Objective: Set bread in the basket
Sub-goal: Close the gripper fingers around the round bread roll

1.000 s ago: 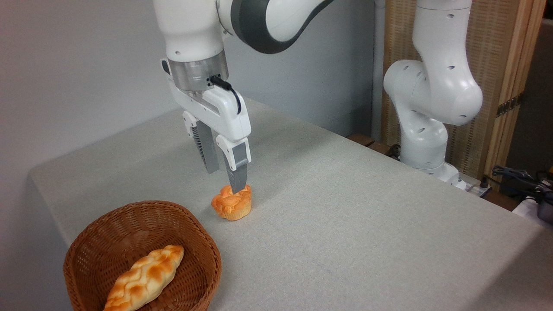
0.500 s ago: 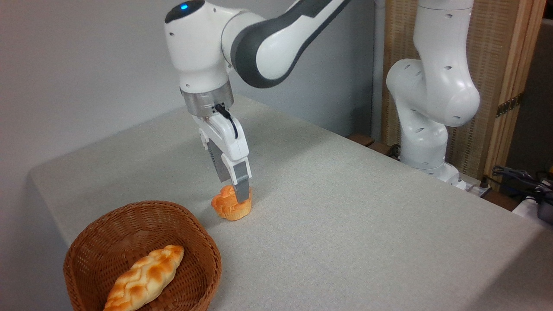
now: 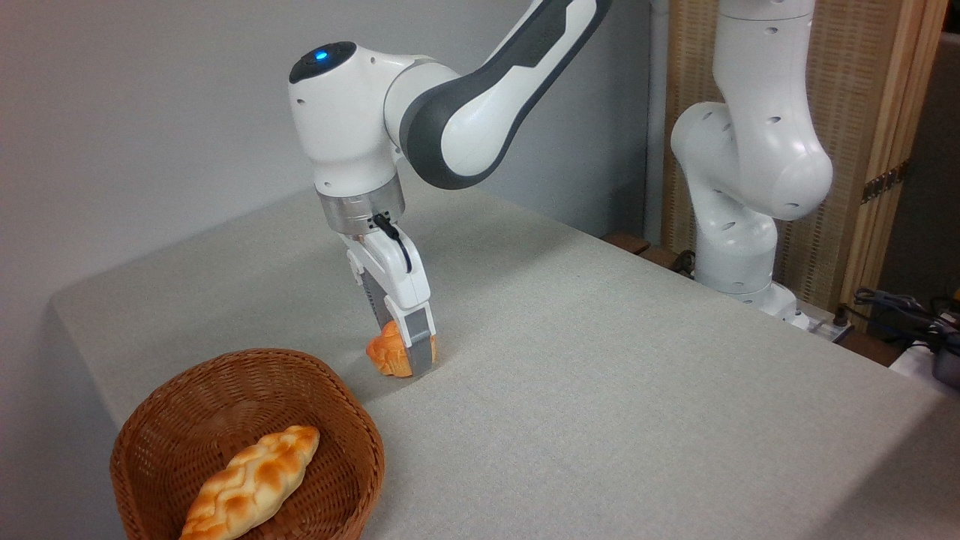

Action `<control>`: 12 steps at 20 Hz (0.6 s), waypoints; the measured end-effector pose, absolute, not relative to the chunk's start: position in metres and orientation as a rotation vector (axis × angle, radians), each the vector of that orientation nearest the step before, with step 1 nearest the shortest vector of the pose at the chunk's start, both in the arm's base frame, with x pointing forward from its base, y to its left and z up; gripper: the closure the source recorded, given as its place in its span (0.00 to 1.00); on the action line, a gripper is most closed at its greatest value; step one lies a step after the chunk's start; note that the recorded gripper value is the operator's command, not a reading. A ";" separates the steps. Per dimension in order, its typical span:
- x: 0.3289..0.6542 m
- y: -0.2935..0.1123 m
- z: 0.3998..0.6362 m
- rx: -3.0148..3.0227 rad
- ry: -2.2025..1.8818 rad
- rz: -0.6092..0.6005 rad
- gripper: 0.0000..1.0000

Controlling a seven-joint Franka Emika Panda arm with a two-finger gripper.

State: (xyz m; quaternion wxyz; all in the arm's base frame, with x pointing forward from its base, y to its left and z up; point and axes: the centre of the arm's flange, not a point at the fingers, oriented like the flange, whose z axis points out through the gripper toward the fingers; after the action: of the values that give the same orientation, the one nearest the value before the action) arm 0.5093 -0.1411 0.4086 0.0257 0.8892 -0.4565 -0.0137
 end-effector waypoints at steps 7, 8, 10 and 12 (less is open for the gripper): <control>0.509 -0.141 0.409 2.727 -1.453 -0.040 0.52; 0.509 -0.141 0.409 2.726 -1.454 -0.040 0.52; 0.509 -0.141 0.409 2.726 -1.455 -0.039 0.52; 0.509 -0.141 0.409 2.726 -1.455 -0.039 0.52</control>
State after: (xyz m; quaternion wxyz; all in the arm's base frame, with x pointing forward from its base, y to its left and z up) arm 0.5094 -0.1414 0.4089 0.0257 0.8818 -0.4707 -0.0126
